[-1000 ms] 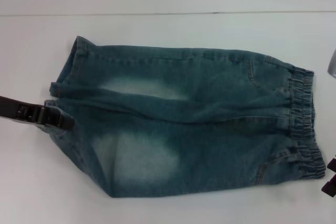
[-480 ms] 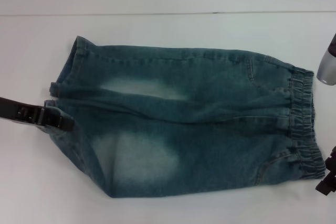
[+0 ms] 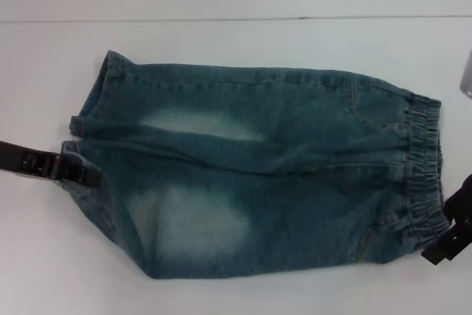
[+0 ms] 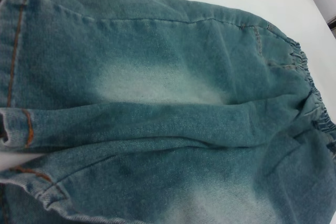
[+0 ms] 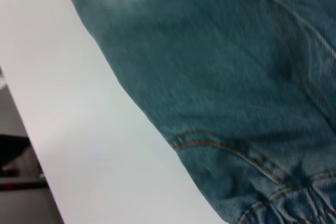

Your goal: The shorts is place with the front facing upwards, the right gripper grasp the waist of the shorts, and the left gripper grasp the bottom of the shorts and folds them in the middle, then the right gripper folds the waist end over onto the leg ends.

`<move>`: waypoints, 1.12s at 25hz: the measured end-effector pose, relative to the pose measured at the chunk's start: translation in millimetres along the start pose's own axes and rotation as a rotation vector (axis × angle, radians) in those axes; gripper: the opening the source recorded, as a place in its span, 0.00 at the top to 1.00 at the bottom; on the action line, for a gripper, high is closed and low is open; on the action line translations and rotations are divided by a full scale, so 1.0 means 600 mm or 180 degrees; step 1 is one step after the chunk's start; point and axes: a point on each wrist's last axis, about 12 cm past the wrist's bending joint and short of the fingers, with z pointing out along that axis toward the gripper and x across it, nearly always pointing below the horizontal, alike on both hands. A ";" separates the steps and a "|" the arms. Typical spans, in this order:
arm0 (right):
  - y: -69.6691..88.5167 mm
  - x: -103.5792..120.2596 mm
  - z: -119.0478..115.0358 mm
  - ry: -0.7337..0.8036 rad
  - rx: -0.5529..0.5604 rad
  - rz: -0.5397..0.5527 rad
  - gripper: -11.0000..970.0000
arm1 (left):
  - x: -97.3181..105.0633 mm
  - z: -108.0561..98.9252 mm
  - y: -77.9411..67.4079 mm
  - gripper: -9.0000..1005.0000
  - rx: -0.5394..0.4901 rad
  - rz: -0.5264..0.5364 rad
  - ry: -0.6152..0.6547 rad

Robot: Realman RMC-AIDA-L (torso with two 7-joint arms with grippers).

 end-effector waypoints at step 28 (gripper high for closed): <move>-0.005 0.023 0.004 -0.0160 -0.0044 0.0029 0.93 | 0.000 -0.001 0.000 0.99 0.0012 0.0001 -0.0014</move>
